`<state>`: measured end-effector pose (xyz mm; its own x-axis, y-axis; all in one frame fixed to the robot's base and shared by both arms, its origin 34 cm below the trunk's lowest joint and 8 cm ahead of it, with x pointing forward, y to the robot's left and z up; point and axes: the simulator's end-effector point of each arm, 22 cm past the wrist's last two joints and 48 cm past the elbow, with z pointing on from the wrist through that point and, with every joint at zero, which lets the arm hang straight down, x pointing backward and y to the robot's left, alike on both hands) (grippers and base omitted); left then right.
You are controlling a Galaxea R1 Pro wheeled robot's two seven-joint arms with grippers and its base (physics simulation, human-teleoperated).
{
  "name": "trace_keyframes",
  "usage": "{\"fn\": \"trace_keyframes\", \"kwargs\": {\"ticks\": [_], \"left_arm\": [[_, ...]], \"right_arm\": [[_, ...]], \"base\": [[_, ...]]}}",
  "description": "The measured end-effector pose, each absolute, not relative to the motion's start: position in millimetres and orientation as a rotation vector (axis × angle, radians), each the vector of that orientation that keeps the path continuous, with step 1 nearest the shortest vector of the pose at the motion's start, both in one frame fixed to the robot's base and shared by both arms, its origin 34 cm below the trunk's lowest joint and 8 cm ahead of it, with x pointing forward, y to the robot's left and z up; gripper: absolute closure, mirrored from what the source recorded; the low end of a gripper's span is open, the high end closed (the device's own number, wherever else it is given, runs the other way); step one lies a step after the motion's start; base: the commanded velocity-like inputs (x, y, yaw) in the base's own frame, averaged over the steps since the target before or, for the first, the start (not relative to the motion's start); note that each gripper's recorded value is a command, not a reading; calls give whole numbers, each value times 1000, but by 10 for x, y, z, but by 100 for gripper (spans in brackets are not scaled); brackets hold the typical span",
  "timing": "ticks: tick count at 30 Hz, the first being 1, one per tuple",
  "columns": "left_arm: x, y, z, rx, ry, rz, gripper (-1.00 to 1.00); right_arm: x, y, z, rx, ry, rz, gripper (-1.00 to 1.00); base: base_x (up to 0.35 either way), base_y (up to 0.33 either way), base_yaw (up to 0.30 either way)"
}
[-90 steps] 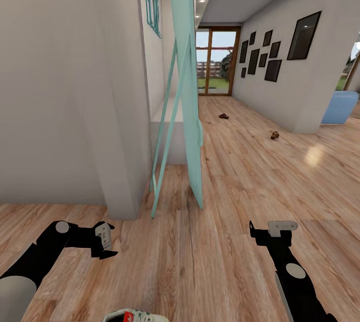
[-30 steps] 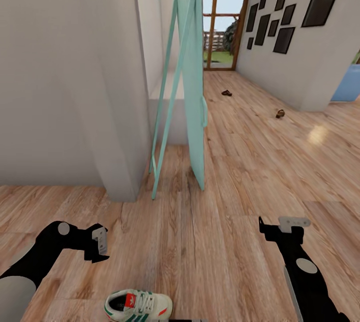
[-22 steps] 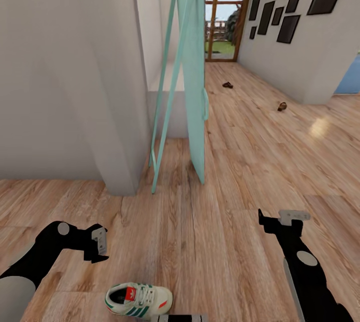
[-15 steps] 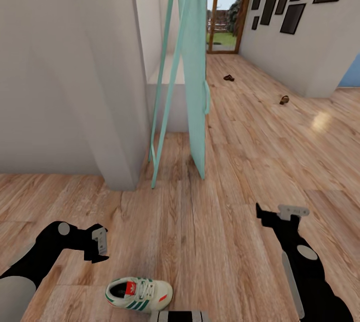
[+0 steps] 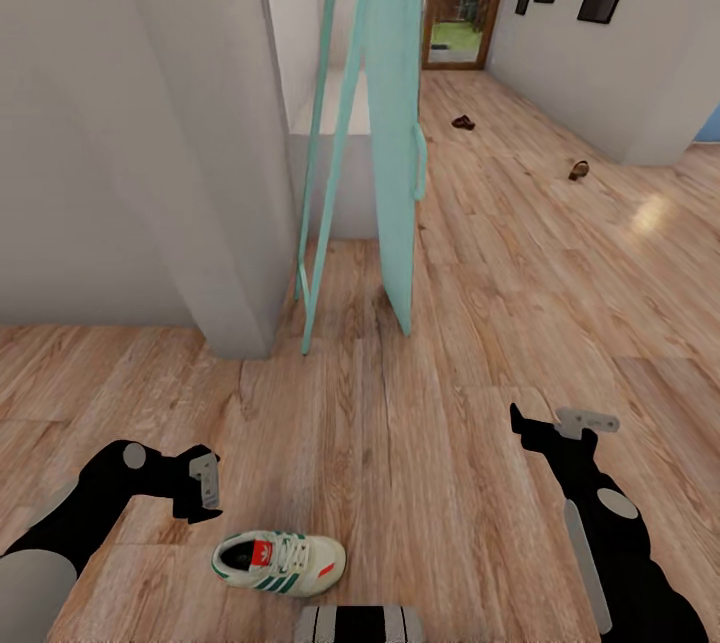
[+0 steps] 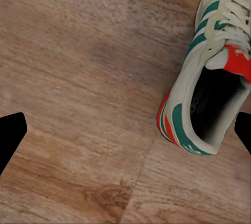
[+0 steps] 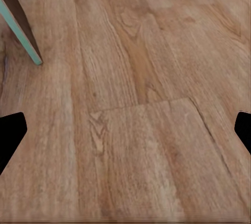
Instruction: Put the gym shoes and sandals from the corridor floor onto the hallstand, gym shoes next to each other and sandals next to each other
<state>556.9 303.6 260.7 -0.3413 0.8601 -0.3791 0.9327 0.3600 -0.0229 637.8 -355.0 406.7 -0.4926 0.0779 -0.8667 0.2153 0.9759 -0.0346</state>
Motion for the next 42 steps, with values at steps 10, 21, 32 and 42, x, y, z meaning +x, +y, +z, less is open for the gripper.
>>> {"fn": "trace_keyframes", "kwargs": {"ticks": [10,21,32,42], "left_arm": [[5570,2842,2361,1694,2273,-286,-100],[5444,2795,2220,1733,2277,-318,-100],[5309,2717,2113,1798,2265,-346,-100],[5190,2684,2017,1830,2267,-374,-100]], "right_arm": [[6342,-3565,3878,203,2119,-176,-100],[6315,-3565,3753,202,2141,-179,-100],[6296,-3568,3680,202,2154,-182,-100],[6274,-3567,3598,201,2170,-184,-100]], "base": [[0,0,0],[0,0,0],[0,0,0],[0,0,0]]}}
